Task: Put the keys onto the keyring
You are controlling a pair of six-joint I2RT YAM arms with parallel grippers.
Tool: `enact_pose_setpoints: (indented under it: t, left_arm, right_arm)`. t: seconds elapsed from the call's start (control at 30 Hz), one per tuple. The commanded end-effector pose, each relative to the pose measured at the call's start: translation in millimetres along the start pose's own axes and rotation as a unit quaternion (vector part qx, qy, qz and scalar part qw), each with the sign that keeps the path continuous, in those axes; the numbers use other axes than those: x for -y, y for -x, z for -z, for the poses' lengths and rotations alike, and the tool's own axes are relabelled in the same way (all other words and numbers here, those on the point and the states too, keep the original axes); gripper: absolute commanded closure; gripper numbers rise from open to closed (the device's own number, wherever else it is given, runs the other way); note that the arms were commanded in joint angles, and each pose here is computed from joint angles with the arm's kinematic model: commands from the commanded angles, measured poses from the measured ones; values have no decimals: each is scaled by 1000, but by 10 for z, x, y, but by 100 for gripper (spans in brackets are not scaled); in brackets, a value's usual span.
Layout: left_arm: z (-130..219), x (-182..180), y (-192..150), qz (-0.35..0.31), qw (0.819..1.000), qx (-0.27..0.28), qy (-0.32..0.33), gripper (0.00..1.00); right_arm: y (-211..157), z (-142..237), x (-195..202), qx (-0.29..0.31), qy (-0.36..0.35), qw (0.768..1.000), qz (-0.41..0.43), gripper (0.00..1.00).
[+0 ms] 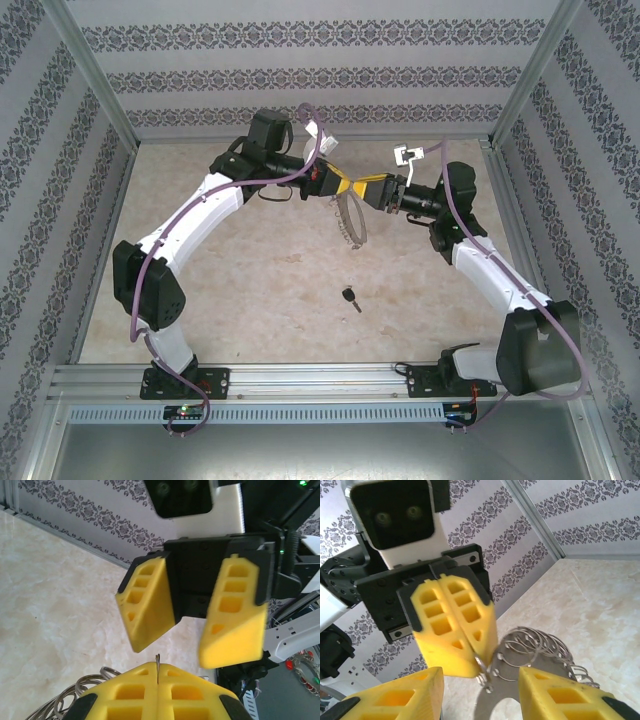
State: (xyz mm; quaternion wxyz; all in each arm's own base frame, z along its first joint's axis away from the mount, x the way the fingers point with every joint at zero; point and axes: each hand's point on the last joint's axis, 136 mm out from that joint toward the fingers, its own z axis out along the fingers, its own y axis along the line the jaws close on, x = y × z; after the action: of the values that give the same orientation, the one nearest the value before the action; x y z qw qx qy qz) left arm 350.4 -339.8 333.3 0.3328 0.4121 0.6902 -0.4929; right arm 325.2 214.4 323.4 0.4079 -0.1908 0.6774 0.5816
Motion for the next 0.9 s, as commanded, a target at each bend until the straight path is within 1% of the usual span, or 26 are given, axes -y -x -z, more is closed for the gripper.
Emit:
enact_pose_setpoints:
  t: [0.0,0.07,0.4,0.57,0.7,0.77,0.8,0.87]
  left_arm:
    - [96,136,125,-23,999,8,-21,100]
    - [99,147,129,-23,999,9,-26,100]
    - [88,183,151,-21,999,12,-43,100]
    - [88,208,171,-22,998,15,-52,100]
    - [75,219,172,-19,998,13,-61,100]
    - [69,219,167,-17,998,13,-65,100]
    - [65,224,164,-15,998,12,-68,100]
    - [56,223,154,-12,997,11,-72,100]
  right_arm:
    - [56,-22,-80,0,18,999,32,57]
    - [56,-32,-95,-1,20,999,33,59]
    - [43,-70,-188,-10,37,999,40,78]
    - [-6,-98,-252,-21,50,998,42,80]
    - [-8,-102,-258,-21,50,998,42,88]
    - [8,-101,-269,-19,49,998,44,94]
    - [16,-100,-272,-17,48,998,45,99]
    - [39,-99,-267,-12,44,998,45,100]
